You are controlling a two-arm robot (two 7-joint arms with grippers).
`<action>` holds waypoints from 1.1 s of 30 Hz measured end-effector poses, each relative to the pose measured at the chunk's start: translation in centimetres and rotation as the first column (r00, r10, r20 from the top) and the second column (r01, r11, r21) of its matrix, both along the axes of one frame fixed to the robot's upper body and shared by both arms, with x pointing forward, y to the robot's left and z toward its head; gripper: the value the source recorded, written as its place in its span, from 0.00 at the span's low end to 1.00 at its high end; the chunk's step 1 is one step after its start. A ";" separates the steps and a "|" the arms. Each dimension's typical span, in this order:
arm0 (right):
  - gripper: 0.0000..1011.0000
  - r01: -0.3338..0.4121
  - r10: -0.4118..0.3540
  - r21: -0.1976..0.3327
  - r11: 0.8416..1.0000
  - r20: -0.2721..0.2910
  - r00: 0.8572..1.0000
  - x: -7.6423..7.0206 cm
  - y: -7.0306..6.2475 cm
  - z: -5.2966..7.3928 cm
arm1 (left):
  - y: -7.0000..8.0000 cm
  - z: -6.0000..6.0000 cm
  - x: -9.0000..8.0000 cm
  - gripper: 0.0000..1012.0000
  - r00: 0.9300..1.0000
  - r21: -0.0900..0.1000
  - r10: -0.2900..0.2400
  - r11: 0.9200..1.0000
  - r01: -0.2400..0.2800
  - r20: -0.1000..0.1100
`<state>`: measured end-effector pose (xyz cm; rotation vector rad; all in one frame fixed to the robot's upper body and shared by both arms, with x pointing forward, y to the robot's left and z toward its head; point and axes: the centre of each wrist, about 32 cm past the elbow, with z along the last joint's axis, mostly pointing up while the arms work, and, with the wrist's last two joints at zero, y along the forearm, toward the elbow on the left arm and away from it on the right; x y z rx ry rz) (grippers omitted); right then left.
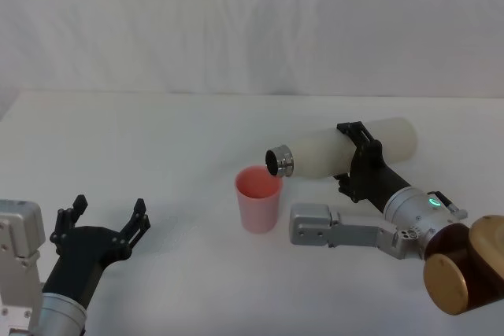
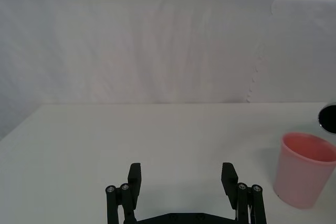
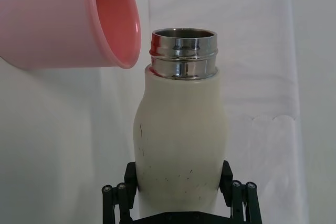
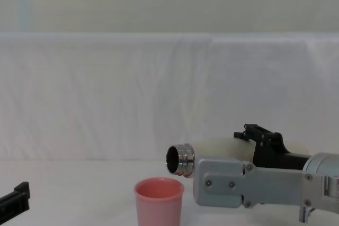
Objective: Grasp the thermos with one hand and pour water into the cup lid.
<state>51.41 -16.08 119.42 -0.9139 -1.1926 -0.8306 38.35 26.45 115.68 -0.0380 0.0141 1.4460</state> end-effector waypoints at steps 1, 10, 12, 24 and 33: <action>0.94 0.000 0.000 -0.001 1.000 0.000 1.000 0.0 0.0 0.0 | 0.0 0.0 0.0 0.99 1.000 0.000 0.000 1.000 0.000 0.000; 0.94 -0.001 0.001 -0.009 1.000 0.001 1.000 0.1 0.0 0.1 | 0.0 0.0 0.0 0.99 1.000 0.000 0.000 1.000 0.000 0.000; 0.94 -0.002 0.002 -0.012 1.000 0.002 1.000 0.1 0.0 0.1 | 0.0 0.0 0.0 0.99 1.000 0.000 0.000 1.000 0.000 0.000; 0.94 -0.004 0.004 -0.030 1.000 0.008 1.000 0.1 0.0 0.1 | 0.0 0.0 0.0 0.99 1.000 0.000 0.000 1.000 0.000 0.000; 0.94 -0.005 0.006 -0.035 0.999 0.009 1.000 0.2 0.0 0.2 | 0.0 0.0 0.0 0.99 1.000 0.000 0.000 1.000 0.000 0.000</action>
